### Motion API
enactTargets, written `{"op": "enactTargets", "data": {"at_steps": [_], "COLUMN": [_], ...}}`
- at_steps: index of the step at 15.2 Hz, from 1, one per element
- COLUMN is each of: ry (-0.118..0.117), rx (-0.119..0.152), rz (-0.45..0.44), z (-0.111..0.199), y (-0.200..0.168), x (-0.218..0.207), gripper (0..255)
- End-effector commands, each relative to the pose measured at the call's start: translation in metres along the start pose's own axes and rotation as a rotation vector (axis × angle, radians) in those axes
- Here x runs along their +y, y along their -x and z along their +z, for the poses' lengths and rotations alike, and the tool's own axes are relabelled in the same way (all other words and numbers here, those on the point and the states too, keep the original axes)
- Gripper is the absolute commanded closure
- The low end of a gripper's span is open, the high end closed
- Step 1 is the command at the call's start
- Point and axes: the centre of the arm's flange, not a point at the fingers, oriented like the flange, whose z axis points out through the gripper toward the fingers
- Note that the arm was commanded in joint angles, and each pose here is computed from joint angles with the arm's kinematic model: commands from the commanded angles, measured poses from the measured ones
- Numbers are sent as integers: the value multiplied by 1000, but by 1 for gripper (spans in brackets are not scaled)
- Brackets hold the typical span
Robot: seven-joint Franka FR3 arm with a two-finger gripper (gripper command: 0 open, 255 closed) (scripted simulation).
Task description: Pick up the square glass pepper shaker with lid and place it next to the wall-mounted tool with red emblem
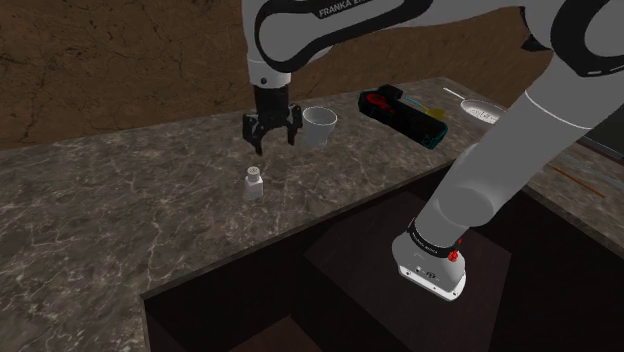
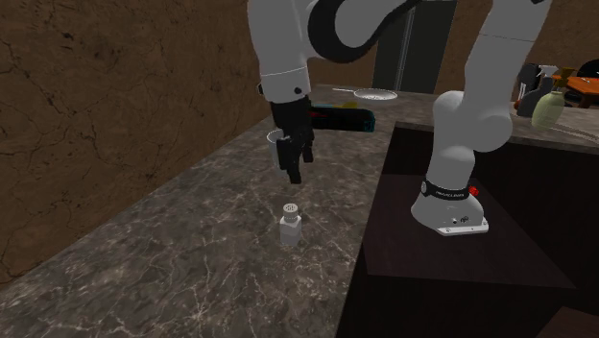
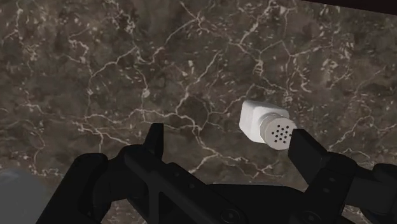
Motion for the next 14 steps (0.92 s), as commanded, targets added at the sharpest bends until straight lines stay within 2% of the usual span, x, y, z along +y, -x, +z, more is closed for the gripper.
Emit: {"op": "enactTargets", "data": {"at_steps": [1, 6, 14], "ry": [0, 3, 3], "rx": [-11, -35, -35], "rz": [19, 59, 59], "z": [17, 52, 92], "y": [-15, -46, -45], "x": [-21, -59, -59], "gripper": [0, 0, 0]}}
